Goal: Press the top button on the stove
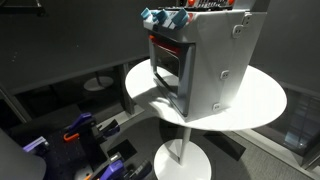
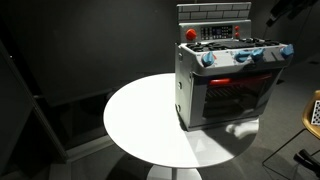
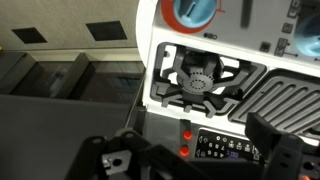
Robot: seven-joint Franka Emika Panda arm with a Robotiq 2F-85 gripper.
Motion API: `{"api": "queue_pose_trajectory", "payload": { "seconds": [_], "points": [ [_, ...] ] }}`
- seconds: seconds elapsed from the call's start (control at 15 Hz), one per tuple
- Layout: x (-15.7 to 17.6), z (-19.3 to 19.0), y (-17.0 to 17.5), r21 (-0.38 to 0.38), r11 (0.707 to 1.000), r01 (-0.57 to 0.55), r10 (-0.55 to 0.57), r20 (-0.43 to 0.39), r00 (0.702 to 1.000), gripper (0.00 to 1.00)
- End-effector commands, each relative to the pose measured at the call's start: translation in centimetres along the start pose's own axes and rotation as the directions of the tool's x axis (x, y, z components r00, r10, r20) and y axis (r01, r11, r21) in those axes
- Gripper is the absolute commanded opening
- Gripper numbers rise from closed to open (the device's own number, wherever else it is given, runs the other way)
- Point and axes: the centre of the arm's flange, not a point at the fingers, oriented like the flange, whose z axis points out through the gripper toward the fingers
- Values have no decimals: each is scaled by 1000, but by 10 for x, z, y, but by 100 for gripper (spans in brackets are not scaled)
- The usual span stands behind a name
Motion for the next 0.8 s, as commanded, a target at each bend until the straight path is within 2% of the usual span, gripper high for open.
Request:
{"api": "queue_pose_trajectory", "payload": {
  "seconds": [0.0,0.73],
  "points": [
    [26,19,-2,-60,998,-23,20,-55,998,100],
    [69,72,0,-165,984,-73,58,-90,994,100]
  ]
}}
